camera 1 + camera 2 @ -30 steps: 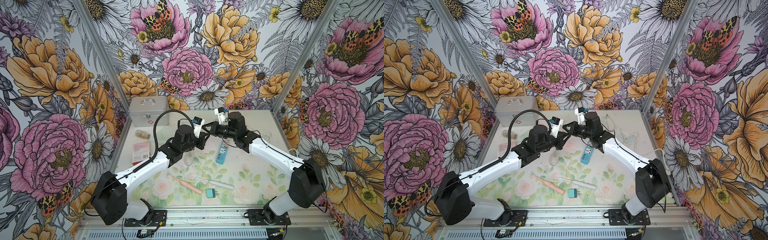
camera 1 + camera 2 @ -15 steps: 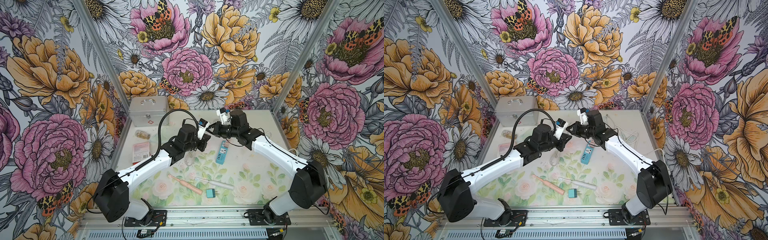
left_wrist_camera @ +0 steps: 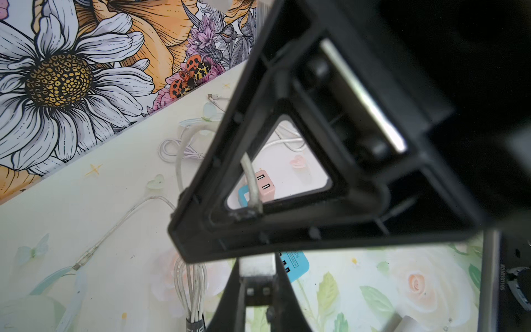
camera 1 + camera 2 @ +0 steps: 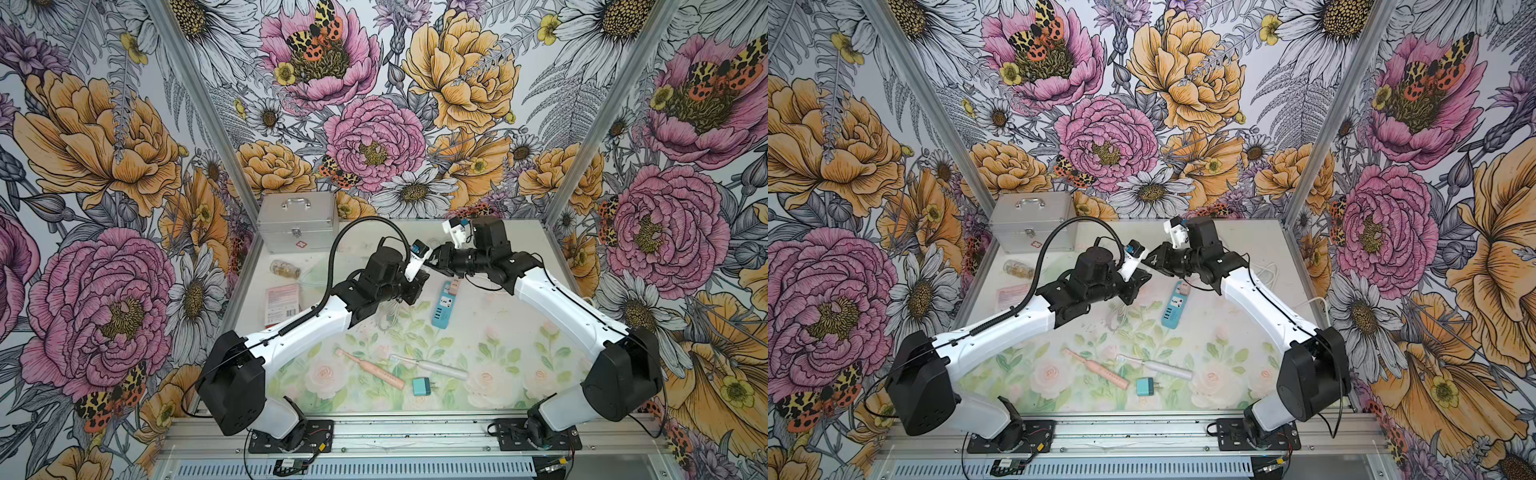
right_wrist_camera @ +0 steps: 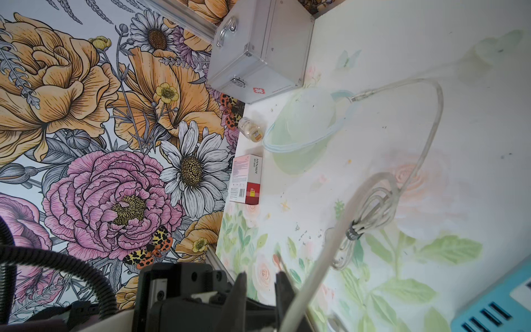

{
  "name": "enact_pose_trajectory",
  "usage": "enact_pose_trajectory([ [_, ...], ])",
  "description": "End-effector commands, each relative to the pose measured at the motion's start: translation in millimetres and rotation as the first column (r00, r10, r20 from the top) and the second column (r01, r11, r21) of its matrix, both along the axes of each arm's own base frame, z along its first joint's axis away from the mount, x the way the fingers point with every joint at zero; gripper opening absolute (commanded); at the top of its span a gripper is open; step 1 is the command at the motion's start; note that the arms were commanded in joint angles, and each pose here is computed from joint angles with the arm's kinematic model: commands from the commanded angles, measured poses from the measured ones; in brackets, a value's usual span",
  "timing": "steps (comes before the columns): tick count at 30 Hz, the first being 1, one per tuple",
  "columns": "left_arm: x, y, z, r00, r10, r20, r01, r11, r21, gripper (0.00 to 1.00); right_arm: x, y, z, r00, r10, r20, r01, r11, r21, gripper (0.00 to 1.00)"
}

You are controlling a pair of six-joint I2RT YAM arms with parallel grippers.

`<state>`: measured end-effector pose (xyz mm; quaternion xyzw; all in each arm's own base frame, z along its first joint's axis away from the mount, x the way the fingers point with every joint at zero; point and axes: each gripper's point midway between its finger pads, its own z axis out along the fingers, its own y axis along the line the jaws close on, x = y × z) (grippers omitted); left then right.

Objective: Charge the electric toothbrush
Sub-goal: Pick up the charging cable from the center of the board, then move the socket to the center of the board.

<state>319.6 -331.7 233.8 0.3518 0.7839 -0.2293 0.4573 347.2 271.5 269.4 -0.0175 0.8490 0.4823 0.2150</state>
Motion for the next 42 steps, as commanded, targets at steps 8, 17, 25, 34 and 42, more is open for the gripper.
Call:
enact_pose_trajectory([
  [8,9.2,-4.5,5.9,0.999,0.011,0.032,-0.011,1.0,0.019,0.01,-18.4,5.7,13.3,0.995,0.103,0.008,-0.103,0.993,0.055,0.18],
  [17,16.4,-8.6,10.3,0.998,0.026,0.054,-0.027,0.999,0.02,0.11,-22.4,0.0,7.1,0.993,0.113,0.02,-0.114,0.993,0.013,0.0],
  [25,3.3,-5.8,4.0,0.999,0.052,-0.009,-0.052,0.998,-0.036,0.39,9.1,-46.4,-8.8,0.963,0.067,0.26,0.0,0.968,-0.251,0.0],
  [34,0.3,17.6,-25.9,0.968,0.221,-0.117,-0.226,0.974,-0.026,0.41,43.8,-88.2,-34.4,0.828,0.222,0.515,0.04,0.892,-0.449,0.0],
  [42,3.1,20.5,-34.2,0.952,0.27,-0.144,-0.277,0.96,-0.029,0.41,48.9,-93.5,-74.7,0.731,0.39,0.559,-0.035,0.84,-0.541,0.0],
])
